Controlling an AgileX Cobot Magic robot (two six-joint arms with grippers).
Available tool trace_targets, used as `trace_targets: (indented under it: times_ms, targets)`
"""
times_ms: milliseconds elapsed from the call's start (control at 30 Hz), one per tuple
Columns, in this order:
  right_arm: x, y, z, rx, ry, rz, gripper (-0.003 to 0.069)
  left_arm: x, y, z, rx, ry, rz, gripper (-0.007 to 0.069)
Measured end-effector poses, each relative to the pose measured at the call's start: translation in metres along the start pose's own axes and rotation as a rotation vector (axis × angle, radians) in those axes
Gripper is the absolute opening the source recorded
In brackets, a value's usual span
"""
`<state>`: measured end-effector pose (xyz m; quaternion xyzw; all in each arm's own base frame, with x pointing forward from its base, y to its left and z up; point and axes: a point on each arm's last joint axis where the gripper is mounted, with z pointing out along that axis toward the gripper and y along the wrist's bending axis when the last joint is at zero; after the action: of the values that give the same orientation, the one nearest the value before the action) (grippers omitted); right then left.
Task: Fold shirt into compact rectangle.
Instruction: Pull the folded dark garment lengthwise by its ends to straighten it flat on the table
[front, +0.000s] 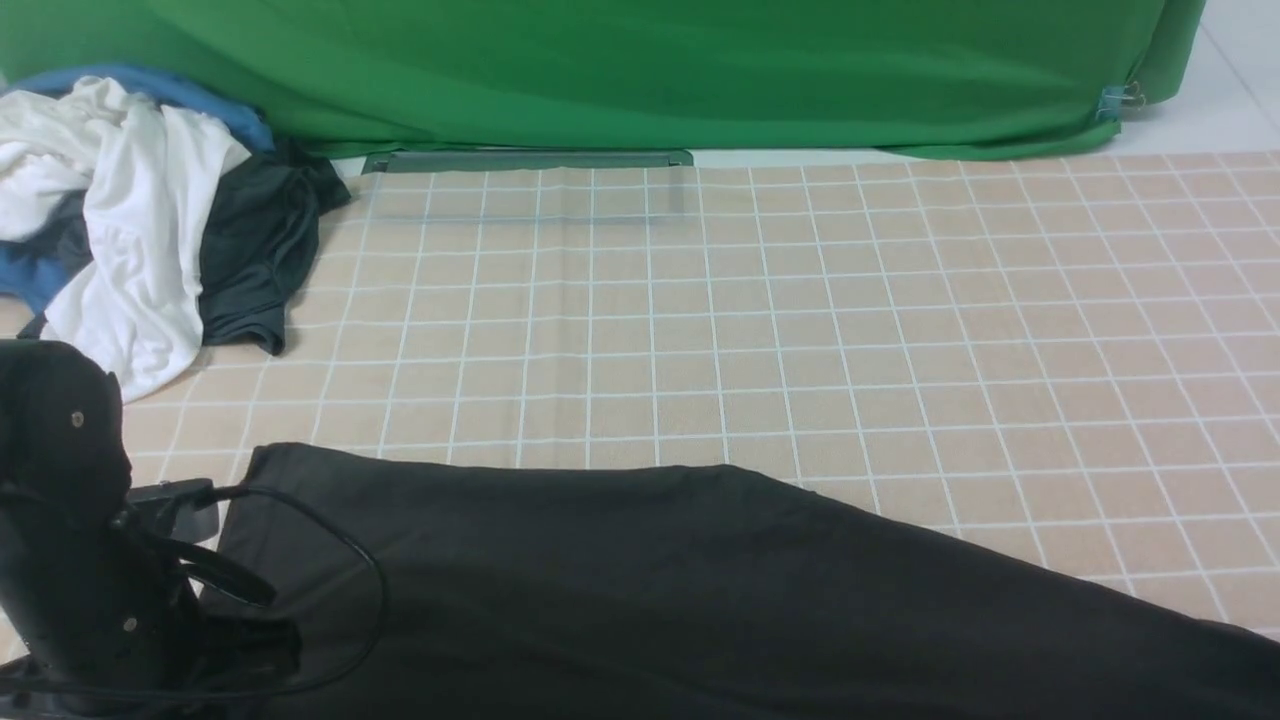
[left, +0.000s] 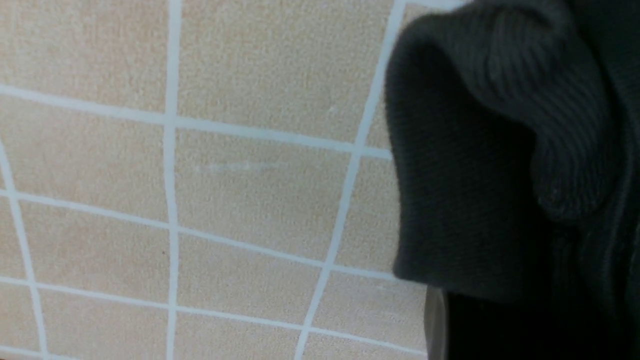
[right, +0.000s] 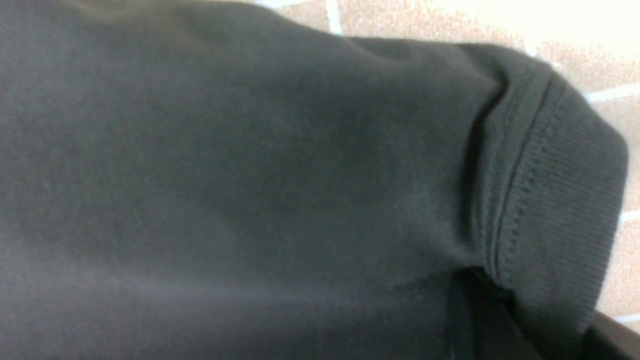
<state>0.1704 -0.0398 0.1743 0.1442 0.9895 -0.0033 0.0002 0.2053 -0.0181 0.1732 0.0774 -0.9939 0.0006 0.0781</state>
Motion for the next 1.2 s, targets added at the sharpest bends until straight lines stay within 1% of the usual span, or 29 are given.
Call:
trace_targets:
  times_ms: [100, 167, 200, 333, 433, 500, 533, 600, 700, 833, 1067, 1167, 1200]
  targets:
    - [0.000, 0.000, 0.000, 0.000, -0.003, 0.001, 0.0098, 0.000, 0.000, 0.000, -0.001, 0.004, -0.045, 0.0141]
    - [-0.001, 0.000, 0.000, 0.000, -0.006, 0.001, 0.0112, 0.001, 0.000, 0.000, -0.002, 0.012, -0.057, 0.0151]
    - [-0.001, 0.000, 0.000, 0.000, -0.010, 0.000, 0.0132, 0.002, 0.000, 0.000, -0.005, 0.023, -0.068, 0.0167]
    - [-0.008, -0.001, -0.005, 0.009, -0.051, -0.009, 0.0330, 0.004, 0.004, -0.003, -0.054, 0.052, -0.064, 0.0283]
    - [-0.016, 0.000, -0.012, 0.009, -0.091, -0.011, 0.0487, 0.000, 0.006, -0.012, -0.081, 0.054, -0.064, 0.0350]
    - [-0.020, 0.000, -0.016, 0.009, -0.112, -0.012, 0.0547, -0.004, 0.006, -0.019, -0.088, 0.044, -0.065, 0.0393]
    - [-0.021, 0.000, -0.017, 0.009, -0.118, -0.013, 0.0564, -0.006, 0.006, -0.022, -0.088, 0.037, -0.065, 0.0406]
    - [-0.021, 0.000, -0.018, 0.009, -0.120, -0.013, 0.0576, -0.010, 0.005, -0.029, -0.083, 0.013, -0.065, 0.0434]
    - [-0.020, 0.000, -0.016, 0.009, -0.116, -0.013, 0.0577, -0.015, 0.003, -0.035, -0.073, -0.019, -0.065, 0.0453]
    - [-0.018, 0.000, -0.005, 0.007, -0.126, -0.014, 0.0577, -0.019, 0.002, -0.036, -0.058, -0.055, -0.066, 0.0453]
    - [-0.024, 0.001, 0.020, 0.007, -0.045, -0.012, 0.0574, -0.022, -0.001, -0.036, -0.025, -0.093, -0.074, 0.0453]
    - [-0.027, 0.002, 0.023, -0.001, -0.033, -0.003, 0.0536, -0.023, -0.002, -0.036, -0.010, -0.098, -0.080, 0.0453]
    - [-0.028, 0.002, 0.024, -0.009, -0.031, 0.005, 0.0503, -0.023, -0.002, -0.036, -0.008, -0.101, -0.081, 0.0453]
